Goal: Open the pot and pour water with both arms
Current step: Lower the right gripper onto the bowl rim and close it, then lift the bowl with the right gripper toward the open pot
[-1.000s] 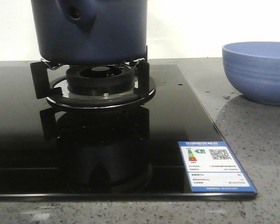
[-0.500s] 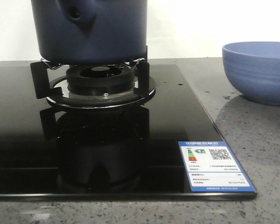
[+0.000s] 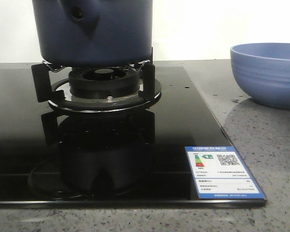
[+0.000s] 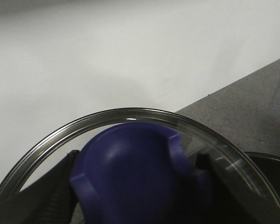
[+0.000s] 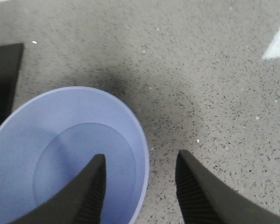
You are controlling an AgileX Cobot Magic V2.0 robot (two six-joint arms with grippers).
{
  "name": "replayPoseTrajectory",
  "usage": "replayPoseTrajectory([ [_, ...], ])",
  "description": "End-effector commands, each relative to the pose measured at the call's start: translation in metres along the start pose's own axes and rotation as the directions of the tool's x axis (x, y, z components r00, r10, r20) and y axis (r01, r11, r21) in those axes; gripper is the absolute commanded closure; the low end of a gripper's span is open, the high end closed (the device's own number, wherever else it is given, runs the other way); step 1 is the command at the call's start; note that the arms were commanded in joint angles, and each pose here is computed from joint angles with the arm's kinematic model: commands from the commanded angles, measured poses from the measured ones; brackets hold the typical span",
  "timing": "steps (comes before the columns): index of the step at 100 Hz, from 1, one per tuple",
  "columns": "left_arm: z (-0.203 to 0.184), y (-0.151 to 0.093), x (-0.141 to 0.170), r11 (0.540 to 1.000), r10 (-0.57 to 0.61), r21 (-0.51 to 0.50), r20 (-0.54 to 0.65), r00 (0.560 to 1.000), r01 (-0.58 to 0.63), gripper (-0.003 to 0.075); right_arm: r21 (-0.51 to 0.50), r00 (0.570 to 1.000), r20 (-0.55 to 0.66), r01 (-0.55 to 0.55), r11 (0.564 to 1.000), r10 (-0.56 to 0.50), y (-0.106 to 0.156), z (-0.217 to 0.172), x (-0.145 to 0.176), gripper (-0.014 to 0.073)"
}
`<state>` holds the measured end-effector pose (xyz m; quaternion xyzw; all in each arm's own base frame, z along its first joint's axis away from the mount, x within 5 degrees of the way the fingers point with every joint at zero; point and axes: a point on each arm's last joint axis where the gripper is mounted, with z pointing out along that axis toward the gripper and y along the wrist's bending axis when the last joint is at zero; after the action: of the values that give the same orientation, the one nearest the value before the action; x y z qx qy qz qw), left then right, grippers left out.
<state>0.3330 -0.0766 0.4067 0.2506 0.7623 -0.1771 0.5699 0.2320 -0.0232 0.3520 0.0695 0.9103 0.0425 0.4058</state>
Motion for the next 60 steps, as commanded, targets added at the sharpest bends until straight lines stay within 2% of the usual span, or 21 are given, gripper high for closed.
replayPoseTrajectory([
  [1,-0.025,-0.002,-0.03,0.999,-0.022,-0.033,0.132,0.991,0.026,0.0335,0.008,0.999,0.041,-0.002,1.0,0.002,-0.002,0.003,-0.019,0.0281],
  [35,-0.026,0.001,-0.03,0.998,-0.029,-0.044,0.138,0.99,0.035,0.0335,0.005,0.987,-0.159,-0.021,1.0,0.022,-0.008,0.051,-0.019,0.0281],
  [60,-0.026,0.001,-0.03,0.998,-0.029,-0.044,0.138,0.99,0.035,0.0335,0.007,0.974,-0.226,-0.033,0.999,0.034,-0.011,0.073,-0.013,0.0282],
])
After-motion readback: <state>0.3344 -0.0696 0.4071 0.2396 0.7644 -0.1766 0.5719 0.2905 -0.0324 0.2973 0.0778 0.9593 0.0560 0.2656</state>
